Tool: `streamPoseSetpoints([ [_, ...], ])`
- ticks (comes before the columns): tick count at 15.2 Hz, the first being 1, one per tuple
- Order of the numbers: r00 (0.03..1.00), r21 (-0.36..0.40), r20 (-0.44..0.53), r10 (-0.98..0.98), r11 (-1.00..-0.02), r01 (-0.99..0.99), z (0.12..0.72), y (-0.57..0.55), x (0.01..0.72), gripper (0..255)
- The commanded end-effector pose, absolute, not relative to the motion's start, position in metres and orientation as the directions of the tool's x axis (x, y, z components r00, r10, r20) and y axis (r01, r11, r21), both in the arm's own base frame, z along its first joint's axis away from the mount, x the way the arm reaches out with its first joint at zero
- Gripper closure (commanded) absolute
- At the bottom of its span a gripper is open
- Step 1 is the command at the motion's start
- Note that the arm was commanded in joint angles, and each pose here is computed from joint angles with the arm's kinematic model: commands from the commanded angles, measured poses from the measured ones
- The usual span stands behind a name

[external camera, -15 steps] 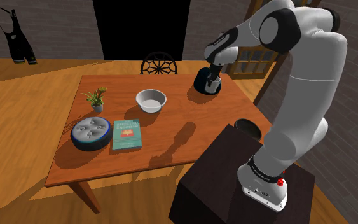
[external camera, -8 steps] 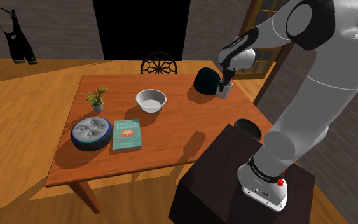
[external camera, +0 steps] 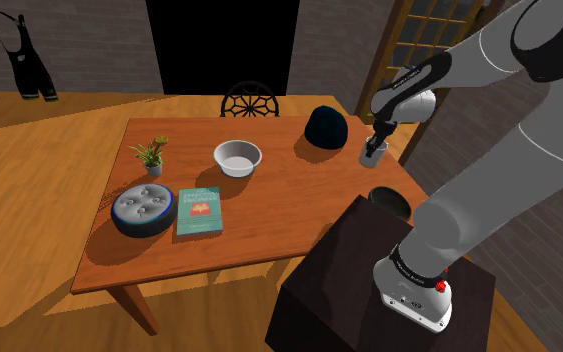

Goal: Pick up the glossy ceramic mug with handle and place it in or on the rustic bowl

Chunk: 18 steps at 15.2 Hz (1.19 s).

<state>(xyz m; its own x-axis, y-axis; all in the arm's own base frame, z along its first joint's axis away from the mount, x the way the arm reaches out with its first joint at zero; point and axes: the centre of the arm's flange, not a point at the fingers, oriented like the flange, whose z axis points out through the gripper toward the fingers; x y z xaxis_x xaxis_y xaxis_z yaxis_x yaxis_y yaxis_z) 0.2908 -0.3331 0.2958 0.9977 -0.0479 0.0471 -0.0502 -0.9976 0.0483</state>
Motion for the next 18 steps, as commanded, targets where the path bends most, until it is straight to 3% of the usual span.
streamPoseSetpoints([
  [1, 0.998, 0.049, 0.047, -0.046, -0.998, -0.048, 0.297, -0.332, 0.267, 255],
  [11, 0.998, 0.049, 0.047, -0.046, -0.998, -0.048, 0.305, -0.316, 0.132, 255],
  [18, 0.998, 0.049, 0.047, -0.046, -0.998, -0.048, 0.268, -0.316, 0.132, 255],
])
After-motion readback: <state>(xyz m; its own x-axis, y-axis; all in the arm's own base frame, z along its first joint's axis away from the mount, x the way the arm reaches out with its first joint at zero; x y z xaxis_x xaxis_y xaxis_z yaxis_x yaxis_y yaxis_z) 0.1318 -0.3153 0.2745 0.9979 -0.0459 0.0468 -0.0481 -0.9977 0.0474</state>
